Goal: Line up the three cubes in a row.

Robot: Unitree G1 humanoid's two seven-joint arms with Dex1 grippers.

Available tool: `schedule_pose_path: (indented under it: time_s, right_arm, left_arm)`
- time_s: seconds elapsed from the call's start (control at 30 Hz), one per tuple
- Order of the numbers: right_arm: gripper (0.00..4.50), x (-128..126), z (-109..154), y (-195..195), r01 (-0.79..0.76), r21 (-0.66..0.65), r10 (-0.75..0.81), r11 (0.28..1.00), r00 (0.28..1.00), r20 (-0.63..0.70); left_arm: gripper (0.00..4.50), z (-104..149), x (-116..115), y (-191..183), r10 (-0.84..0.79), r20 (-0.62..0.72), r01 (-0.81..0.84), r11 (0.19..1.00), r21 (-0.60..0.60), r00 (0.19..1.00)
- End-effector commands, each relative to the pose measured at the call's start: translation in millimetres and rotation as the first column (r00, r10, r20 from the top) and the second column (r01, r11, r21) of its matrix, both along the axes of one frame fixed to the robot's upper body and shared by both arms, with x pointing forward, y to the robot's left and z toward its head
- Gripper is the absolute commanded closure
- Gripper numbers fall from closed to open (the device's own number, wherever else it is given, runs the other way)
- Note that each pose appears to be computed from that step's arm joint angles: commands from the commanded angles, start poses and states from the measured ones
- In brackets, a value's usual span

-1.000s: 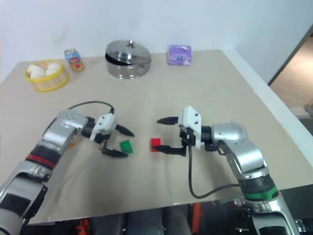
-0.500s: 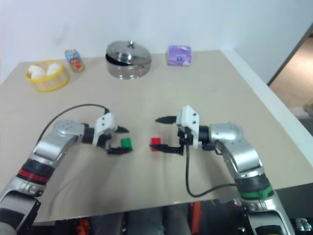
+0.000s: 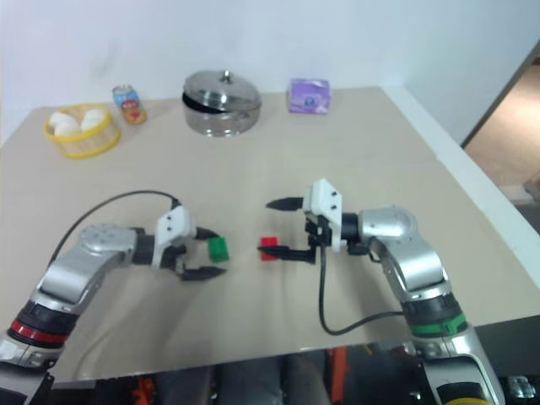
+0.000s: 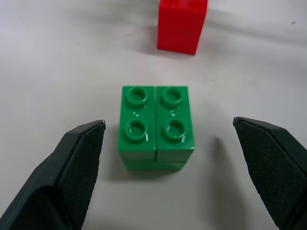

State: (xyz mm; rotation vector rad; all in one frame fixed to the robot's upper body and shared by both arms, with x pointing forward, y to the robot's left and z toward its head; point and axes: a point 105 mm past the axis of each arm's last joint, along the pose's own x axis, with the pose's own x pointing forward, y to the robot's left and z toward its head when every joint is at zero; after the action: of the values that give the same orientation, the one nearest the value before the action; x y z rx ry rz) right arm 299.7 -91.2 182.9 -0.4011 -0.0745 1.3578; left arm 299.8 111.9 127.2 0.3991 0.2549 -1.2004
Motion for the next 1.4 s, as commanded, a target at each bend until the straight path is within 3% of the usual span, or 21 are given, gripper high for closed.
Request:
schedule_pose_path:
  time_s: [0.03,0.27,0.43,0.67,0.8,0.93,1.1,1.4]
  right_arm:
    - [0.00,-3,9,1,-0.022,0.012,0.021,1.000,0.999,0.026]
    - [0.00,-4,11,2,-0.039,0.019,0.038,0.999,0.999,0.023]
    - [0.00,-4,9,5,-0.069,0.018,0.069,0.997,0.998,0.013]
    - [0.00,0,8,9,-0.116,0.003,0.116,0.993,0.993,0.011]
    - [0.00,2,7,9,-0.136,-0.009,0.136,0.991,0.991,0.010]
    - [0.00,2,7,10,-0.149,-0.015,0.149,0.989,0.989,0.010]
    - [0.00,3,7,12,-0.163,-0.024,0.164,0.986,0.986,0.012]
    - [0.00,4,7,7,-0.155,-0.041,0.155,0.987,0.988,0.012]
  left_arm:
    - [0.08,22,-2,10,0.082,0.049,-0.079,0.995,-0.060,0.995]
    - [0.08,42,-2,38,0.354,0.069,-0.339,0.926,-0.164,0.933]
    - [0.08,59,-16,53,0.506,0.072,-0.473,0.841,-0.262,0.860]
    - [0.08,65,-22,97,0.829,0.101,-0.735,0.538,-0.412,0.550]
    - [0.08,61,-35,121,0.951,0.060,-0.826,0.293,-0.481,0.302]
    - [0.08,59,-38,118,0.976,0.066,-0.839,0.212,-0.502,0.208]
    - [0.08,50,-34,118,0.998,0.007,-0.855,0.052,-0.516,0.057]
    - [0.08,23,-27,130,0.989,-0.102,-0.889,-0.140,-0.436,-0.105]
